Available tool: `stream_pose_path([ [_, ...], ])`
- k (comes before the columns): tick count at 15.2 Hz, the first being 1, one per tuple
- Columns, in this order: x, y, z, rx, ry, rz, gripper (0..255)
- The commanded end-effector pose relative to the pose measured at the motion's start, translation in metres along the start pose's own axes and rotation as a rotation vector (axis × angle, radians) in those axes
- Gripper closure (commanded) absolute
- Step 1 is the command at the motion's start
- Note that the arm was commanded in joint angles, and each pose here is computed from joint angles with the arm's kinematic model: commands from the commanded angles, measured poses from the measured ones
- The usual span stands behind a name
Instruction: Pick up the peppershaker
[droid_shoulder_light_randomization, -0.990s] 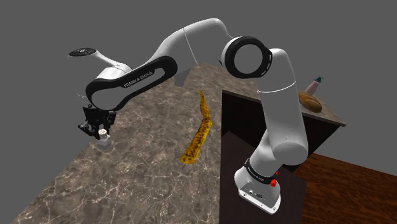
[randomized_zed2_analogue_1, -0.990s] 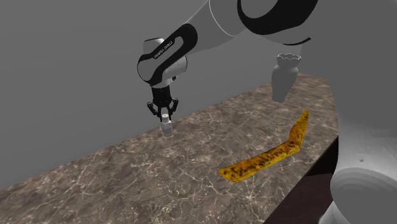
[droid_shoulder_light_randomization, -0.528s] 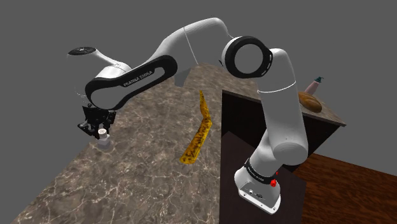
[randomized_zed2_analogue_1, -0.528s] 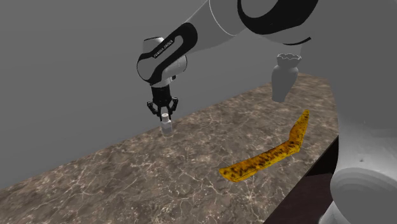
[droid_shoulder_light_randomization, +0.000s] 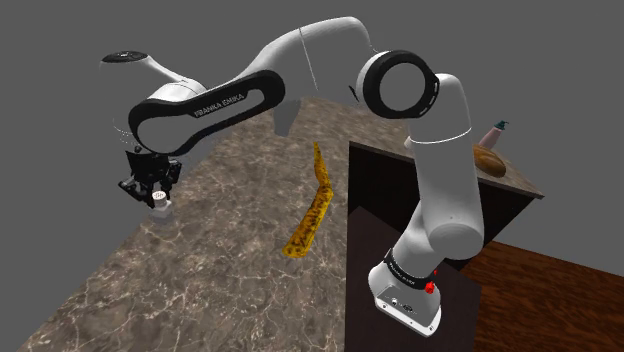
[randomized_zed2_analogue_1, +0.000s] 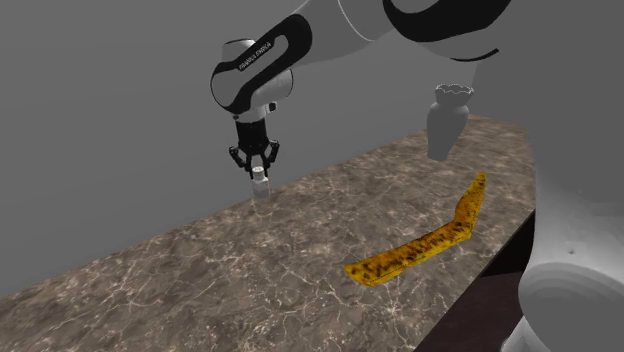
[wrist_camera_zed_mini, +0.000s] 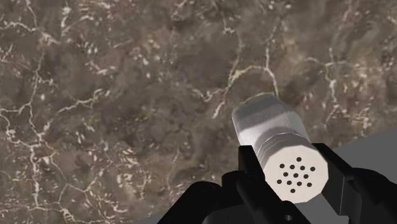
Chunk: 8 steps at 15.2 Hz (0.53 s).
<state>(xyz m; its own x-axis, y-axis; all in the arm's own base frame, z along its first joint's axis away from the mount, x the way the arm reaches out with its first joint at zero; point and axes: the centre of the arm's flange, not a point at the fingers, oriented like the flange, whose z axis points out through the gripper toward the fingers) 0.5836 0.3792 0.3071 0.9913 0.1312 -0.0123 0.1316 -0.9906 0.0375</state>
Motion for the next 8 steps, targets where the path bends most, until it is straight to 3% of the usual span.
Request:
stream_pose_path([
  [1, 0.0, 0.0, -0.01, 0.0, 0.0, 0.0, 255],
  [8, -0.001, 0.001, -0.037, 0.0, 0.0, 0.0, 255],
])
